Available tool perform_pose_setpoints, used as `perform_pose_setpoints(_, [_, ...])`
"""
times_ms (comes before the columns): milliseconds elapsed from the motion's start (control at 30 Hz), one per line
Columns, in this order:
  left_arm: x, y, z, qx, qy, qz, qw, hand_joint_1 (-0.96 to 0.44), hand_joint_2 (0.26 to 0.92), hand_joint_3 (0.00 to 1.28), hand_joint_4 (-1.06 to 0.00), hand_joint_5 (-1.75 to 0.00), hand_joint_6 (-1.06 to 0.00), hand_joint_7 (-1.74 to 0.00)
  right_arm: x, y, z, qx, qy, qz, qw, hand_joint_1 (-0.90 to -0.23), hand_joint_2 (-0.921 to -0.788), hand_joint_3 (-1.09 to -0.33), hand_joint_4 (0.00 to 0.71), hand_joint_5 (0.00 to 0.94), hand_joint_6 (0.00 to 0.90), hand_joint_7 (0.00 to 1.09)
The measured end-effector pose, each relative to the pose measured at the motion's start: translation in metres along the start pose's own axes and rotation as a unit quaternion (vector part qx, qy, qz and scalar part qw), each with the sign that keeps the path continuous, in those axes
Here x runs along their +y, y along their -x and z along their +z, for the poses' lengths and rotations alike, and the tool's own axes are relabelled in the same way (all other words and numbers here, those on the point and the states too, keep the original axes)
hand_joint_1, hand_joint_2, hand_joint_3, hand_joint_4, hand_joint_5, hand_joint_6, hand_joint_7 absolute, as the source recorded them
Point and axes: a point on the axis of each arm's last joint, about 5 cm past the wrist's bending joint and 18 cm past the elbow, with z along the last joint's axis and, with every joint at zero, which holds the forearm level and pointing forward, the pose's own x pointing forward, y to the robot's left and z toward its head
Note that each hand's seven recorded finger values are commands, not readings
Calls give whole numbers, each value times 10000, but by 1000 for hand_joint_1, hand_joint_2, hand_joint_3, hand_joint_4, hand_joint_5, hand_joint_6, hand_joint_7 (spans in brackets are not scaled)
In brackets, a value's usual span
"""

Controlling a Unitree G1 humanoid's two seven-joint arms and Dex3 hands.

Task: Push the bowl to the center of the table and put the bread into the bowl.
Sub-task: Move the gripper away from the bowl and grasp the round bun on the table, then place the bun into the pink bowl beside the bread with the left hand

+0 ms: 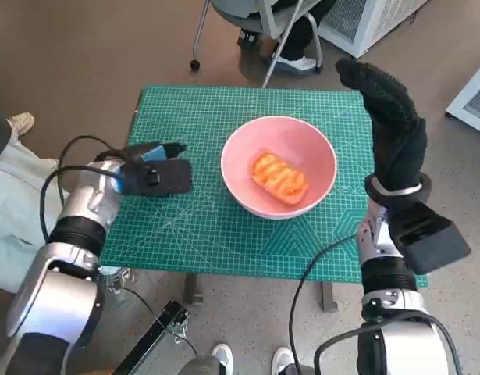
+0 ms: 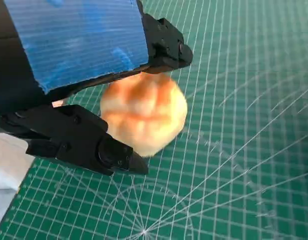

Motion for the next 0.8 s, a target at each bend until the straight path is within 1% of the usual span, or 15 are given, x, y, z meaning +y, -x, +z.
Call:
perform_pose_setpoints(33, [-7, -3, 0, 24, -25, -6, 10000, -132, 870, 18, -414, -66, -545, -81, 0, 2, 0, 1, 1, -1, 10000, -584, -921, -697, 319, 2, 35, 806])
perform_pose_setpoints(100, [-11, -5, -2, 62, -76, 10, 10000, -123, 887, 19, -563, -118, -631, -111, -1, 7, 0, 5, 3, -3, 10000, -579, -921, -696, 319, 2, 33, 807])
perform_pose_setpoints(133, [-7, -5, -1, 74, -99, 18, 9999, -121, 891, 19, -592, -130, -650, -119, -1, 8, 0, 6, 4, -4, 10000, -578, -921, -696, 319, 2, 32, 807])
perform_pose_setpoints(167, [-3, -4, 1, 84, -118, 28, 9999, -114, 897, 20, -669, -166, -713, -150, -2, 9, 0, 7, 6, -5, 10000, -575, -921, -698, 319, 2, 32, 807])
perform_pose_setpoints(200, [3, -3, 2, 92, -130, 40, 9999, -109, 905, 14, -707, -210, -737, -201, -3, 10, 0, 7, 10, -4, 10000, -574, -921, -699, 319, 2, 31, 808])
perform_pose_setpoints(233, [7, -2, 3, 96, -138, 48, 9998, -88, 908, 27, -694, -401, -717, -398, -4, 10, 1, 4, 14, -4, 10000, -572, -921, -700, 319, 2, 31, 808])
perform_pose_setpoints(267, [13, -1, 3, 99, -144, 55, 9998, -57, 913, 65, -654, -702, -666, -706, -5, 10, 1, 1, 19, -4, 10000, -570, -921, -702, 319, 2, 31, 808])
perform_pose_setpoints(300, [19, 1, 3, 101, -149, 61, 9998, -37, 916, 75, -647, -887, -650, -875, -6, 10, 2, 0, 21, -4, 10000, -569, -921, -703, 319, 2, 31, 808])
perform_pose_setpoints(400, [35, 8, -3, 85, -151, 83, 9998, -13, 919, 70, -665, -1086, -642, -1064, -7, 10, 2, 0, 22, -2, 10000, -566, -921, -705, 319, 2, 32, 810])
perform_pose_setpoints(467, [47, 15, -12, 57, -130, 105, 9998, -7, 920, 63, -678, -1121, -644, -1108, -7, 10, 2, -1, 23, -1, 10000, -564, -921, -706, 319, 1, 32, 811])
perform_pose_setpoints(600, [80, 33, -30, -20, -23, 197, 9998, -1, 920, 57, -698, -1128, -637, -1168, -7, 8, 3, -4, 24, 6, 10000, -564, -921, -708, 318, 1, 31, 815])
perform_pose_setpoints(700, [132, 57, -32, -127, 30, 355, 9993, 0, 920, 63, -687, -1148, -635, -1175, -6, 7, 3, -3, 23, 9, 10000, -565, -921, -709, 318, 1, 30, 817])
perform_pose_setpoints(800, [219, 94, -13, -344, 105, 636, 9973, 1, 920, 65, -679, -1160, -640, -1172, -4, 7, 2, -2, 21, 14, 10000, -567, -921, -709, 318, 1, 29, 820])
